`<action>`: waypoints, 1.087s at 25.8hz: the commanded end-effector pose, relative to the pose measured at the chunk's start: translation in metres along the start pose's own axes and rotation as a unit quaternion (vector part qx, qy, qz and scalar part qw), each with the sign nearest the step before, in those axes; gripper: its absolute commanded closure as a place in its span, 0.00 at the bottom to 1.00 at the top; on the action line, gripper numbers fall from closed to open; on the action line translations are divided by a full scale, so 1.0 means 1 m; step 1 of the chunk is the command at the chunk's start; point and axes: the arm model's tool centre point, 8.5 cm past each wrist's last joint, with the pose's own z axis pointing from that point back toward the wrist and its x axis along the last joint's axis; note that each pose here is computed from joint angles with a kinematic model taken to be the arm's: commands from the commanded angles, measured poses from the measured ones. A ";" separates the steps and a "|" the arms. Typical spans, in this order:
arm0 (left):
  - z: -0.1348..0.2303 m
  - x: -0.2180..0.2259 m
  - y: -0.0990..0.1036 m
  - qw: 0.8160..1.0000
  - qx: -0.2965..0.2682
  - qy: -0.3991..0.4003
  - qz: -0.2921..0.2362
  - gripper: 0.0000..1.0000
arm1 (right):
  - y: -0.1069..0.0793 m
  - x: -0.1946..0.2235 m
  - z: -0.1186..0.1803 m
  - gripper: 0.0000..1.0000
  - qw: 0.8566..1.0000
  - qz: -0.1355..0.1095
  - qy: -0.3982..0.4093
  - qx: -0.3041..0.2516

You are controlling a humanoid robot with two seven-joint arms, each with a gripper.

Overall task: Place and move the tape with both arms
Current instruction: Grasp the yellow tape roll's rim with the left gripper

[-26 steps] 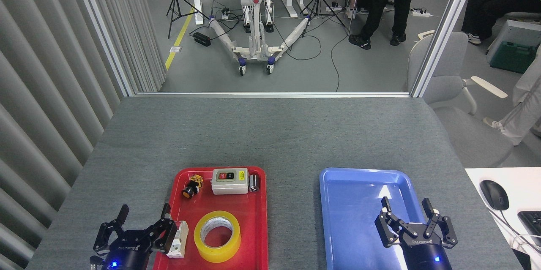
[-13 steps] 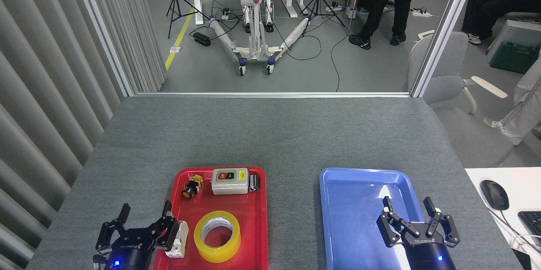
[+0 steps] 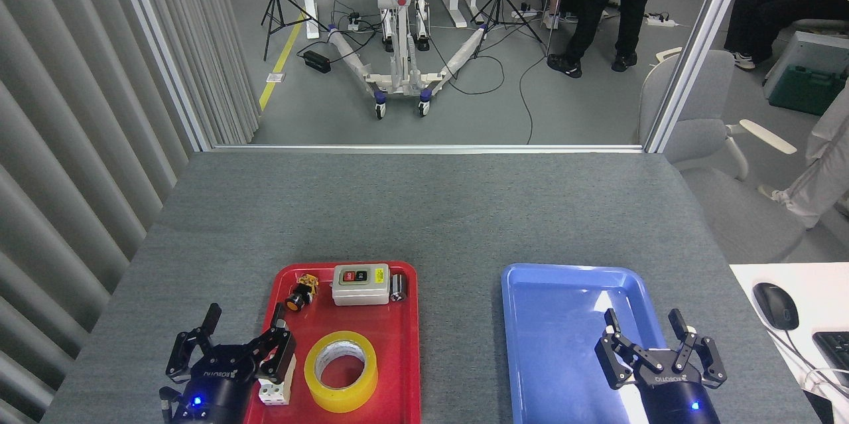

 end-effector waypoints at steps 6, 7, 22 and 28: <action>-0.039 0.016 0.001 0.965 -0.260 -0.031 -0.020 0.00 | 0.003 -0.001 0.004 0.00 1.000 -0.002 0.020 0.003; -0.040 0.020 0.001 0.952 -0.304 -0.037 -0.025 0.00 | 0.003 -0.001 0.004 0.00 1.000 -0.002 0.020 0.002; -0.074 0.063 -0.024 0.862 -0.492 -0.082 -0.096 0.00 | 0.004 0.007 0.004 0.00 1.000 -0.002 -0.006 0.004; -0.083 0.055 -0.025 0.819 -0.548 -0.095 -0.141 0.00 | 0.007 0.010 0.005 0.00 1.000 -0.005 -0.007 0.007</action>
